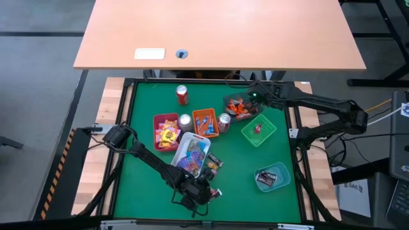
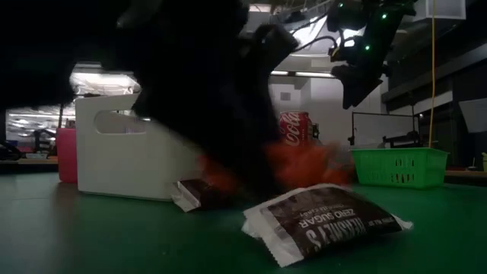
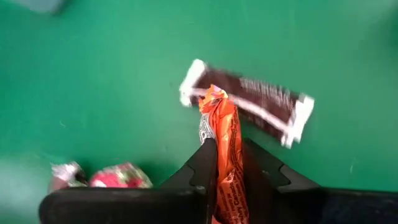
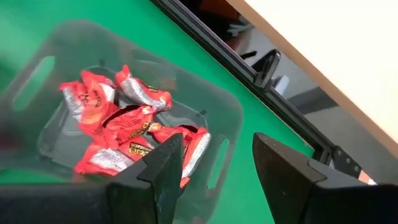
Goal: Sort candy
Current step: Put the orange candy into the black bin
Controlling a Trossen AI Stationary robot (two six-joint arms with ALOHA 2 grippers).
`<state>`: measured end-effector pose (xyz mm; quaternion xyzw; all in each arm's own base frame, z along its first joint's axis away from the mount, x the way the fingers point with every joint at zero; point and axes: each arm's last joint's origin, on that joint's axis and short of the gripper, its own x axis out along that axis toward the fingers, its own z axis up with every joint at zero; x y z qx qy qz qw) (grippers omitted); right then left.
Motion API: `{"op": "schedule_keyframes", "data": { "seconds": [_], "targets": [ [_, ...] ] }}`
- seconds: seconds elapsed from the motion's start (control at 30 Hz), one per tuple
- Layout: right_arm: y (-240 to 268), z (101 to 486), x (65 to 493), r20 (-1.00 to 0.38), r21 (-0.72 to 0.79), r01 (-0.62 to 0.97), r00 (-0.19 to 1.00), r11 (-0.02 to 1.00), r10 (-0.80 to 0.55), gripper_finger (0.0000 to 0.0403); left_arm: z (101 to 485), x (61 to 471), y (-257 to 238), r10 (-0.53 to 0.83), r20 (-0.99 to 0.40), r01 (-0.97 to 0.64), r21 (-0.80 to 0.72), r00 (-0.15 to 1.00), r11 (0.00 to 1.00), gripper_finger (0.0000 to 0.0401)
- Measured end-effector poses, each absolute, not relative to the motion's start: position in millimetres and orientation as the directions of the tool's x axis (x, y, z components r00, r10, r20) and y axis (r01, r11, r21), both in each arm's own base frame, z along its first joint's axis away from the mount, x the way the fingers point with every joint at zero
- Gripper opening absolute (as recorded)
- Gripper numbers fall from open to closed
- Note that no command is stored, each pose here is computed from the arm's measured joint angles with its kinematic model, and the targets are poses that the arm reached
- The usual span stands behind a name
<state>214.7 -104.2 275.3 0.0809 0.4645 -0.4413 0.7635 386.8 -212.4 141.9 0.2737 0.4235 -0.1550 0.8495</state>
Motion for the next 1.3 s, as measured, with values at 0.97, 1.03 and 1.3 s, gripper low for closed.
{"op": "schedule_keyframes", "data": {
  "seconds": [0.97, 1.03, 1.3],
  "targets": [
    [21.9, 312.0, 202.9, -0.767, 0.082, 0.283, 0.630, 0.956, -0.121, 0.0193, 225.0, 473.9, -73.4, 0.307, -0.586, -0.027, 0.438, 0.750, 0.899, 0.0047],
    [32.3, 312.1, 201.4, -0.763, 0.078, 0.257, 0.637, 0.963, -0.108, 0.0193, 225.7, 476.7, -57.0, 0.333, -0.579, -0.062, 0.436, 0.744, 0.898, 0.0047],
    [62.4, 312.6, 193.9, -0.743, 0.059, 0.203, 0.663, 0.977, -0.093, 0.0193, 231.0, 484.2, -5.7, 0.409, -0.529, -0.189, 0.420, 0.744, 0.887, 0.0047]
  ]
}}
